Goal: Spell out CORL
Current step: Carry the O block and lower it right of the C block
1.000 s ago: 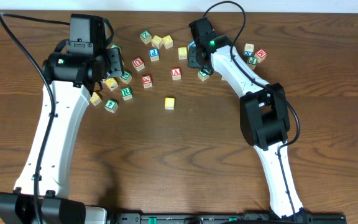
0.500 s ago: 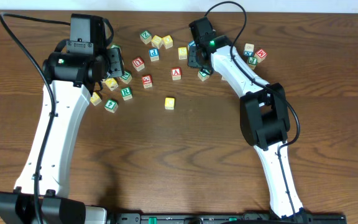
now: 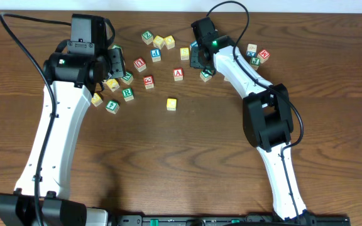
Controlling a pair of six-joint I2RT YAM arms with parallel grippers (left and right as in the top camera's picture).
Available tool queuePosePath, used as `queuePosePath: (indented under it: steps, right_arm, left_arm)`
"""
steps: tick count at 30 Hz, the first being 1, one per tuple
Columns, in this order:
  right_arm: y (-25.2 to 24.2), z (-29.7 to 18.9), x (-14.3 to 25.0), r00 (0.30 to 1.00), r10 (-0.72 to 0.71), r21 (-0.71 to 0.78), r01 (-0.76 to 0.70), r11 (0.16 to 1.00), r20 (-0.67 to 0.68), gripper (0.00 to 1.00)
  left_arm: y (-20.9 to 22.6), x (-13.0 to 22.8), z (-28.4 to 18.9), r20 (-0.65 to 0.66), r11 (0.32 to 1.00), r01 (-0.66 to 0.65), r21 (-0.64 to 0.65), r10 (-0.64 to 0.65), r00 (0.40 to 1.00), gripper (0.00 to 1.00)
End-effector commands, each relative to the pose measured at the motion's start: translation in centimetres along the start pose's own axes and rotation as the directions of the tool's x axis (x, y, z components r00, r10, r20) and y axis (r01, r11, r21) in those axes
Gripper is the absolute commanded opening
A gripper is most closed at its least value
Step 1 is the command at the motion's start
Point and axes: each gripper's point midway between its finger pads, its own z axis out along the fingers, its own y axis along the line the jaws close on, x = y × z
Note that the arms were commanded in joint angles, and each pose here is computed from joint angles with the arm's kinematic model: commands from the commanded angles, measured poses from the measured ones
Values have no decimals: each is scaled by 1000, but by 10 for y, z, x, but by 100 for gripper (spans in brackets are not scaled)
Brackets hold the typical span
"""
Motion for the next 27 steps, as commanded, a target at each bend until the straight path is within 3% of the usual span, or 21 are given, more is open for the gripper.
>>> queuePosePath:
  steps: [1, 13, 17, 27]
  right_arm:
    - [4, -26, -19, 997, -60, -19, 61, 998, 50, 20]
    - [12, -130, -44, 981, -146, -55, 154, 987, 128, 18]
    - [16, -155, -14, 985, -173, -85, 175, 981, 25, 17]
    - [36, -133, 75, 930, -280, -49, 277, 960, -238, 15]
  left_arm:
    - [2, 0, 3, -9, 1000, 4, -7, -4, 1000, 59]
    - [2, 0, 3, -9, 1000, 4, -7, -4, 1000, 58]
    - [2, 0, 3, -8, 1000, 4, -6, -4, 1000, 59]
    - [2, 0, 3, -8, 1000, 4, -7, -4, 1000, 58]
